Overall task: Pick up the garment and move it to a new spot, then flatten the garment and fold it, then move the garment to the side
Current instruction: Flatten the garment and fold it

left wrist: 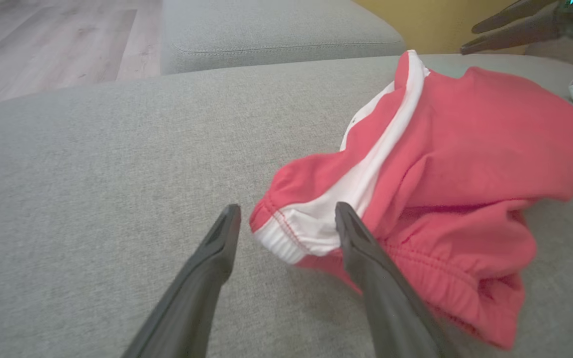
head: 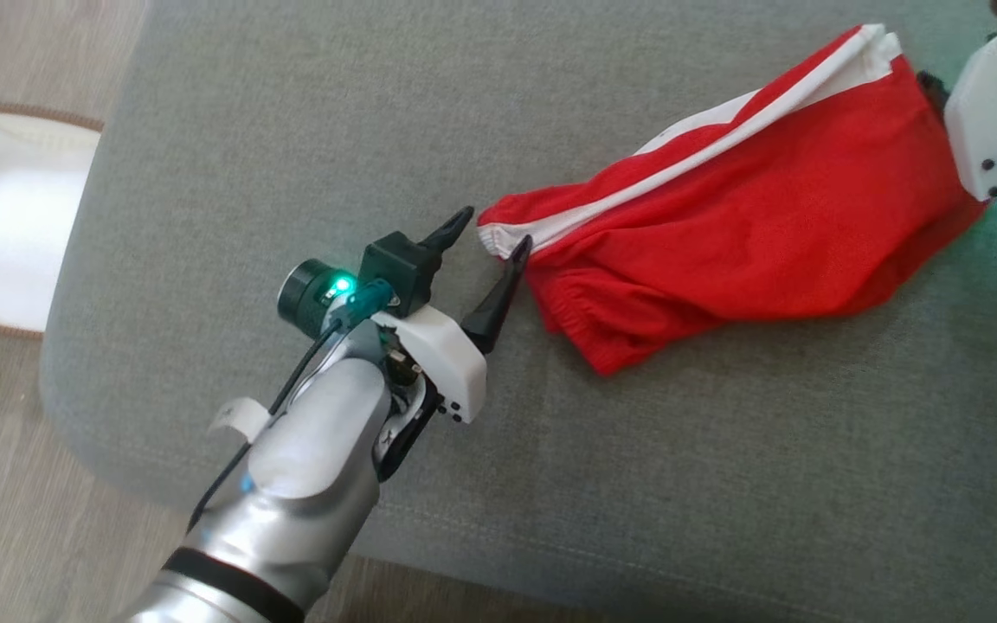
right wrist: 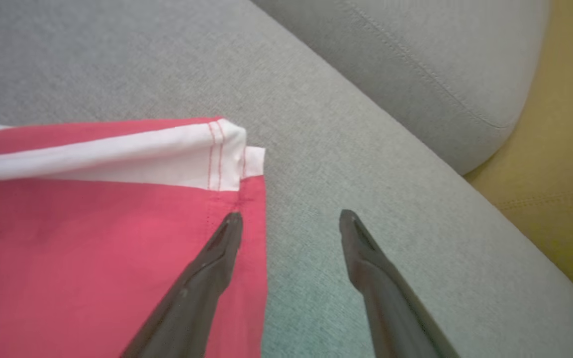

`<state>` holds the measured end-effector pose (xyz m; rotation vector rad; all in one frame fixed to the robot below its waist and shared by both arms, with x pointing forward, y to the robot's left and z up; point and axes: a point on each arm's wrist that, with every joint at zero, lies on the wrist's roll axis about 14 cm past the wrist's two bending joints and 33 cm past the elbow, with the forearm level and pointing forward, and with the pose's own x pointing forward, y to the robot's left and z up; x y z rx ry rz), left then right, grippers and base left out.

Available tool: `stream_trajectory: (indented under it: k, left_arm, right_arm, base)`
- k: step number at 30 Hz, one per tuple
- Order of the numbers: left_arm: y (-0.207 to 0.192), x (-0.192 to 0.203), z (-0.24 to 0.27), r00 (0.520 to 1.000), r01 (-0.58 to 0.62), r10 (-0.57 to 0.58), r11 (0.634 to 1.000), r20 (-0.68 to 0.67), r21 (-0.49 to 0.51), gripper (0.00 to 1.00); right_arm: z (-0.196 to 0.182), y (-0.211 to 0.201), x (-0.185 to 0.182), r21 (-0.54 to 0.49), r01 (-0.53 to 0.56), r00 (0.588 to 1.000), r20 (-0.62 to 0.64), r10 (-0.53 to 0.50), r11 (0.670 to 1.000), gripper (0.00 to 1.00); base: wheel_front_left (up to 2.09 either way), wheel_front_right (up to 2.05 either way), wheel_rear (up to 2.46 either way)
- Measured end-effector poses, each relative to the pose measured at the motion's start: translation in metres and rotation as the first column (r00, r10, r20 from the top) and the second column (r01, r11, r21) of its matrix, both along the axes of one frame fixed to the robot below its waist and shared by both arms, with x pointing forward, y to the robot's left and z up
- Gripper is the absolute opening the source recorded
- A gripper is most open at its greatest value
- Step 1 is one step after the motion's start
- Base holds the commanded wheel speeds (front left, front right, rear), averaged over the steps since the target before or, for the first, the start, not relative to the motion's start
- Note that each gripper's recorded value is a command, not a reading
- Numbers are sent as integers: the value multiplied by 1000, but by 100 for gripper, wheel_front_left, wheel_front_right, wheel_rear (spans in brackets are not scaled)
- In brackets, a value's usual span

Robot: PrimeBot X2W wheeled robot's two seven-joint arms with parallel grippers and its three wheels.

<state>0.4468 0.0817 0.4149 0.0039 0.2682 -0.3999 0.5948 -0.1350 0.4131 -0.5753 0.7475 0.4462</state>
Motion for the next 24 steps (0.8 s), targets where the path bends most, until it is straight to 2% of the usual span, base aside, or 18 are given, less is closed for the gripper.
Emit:
stream_trajectory:
  k: [3,7,13,15,21,24]
  left_arm:
    - [0,3,10,999,-17,17,1000,28,-6,100]
    - [4,10,32,995,-50,52,999,88,-15,100]
    - [17,21,95,954,-137,167,982,250,-131,100]
    - [18,20,105,945,-147,184,977,271,-153,100]
    - [31,5,143,890,-208,297,940,346,-272,100]
    - [32,-4,155,873,-209,321,927,367,-312,100]
  right_arm:
    - [20,-1,3,74,21,997,68,-26,997,100]
    - [63,11,6,210,-19,974,224,-29,977,100]
    - [137,25,-5,404,-138,879,472,-76,904,100]
    - [144,26,-11,423,-156,864,497,-85,892,100]
    - [164,19,-52,525,-208,798,579,-167,825,100]
    - [172,12,-72,551,-219,769,606,-205,805,100]
  base:
    - [0,0,0]
    - [0,0,0]
    - [0,0,0]
    - [0,0,0]
    - [0,0,0]
    - [0,0,0]
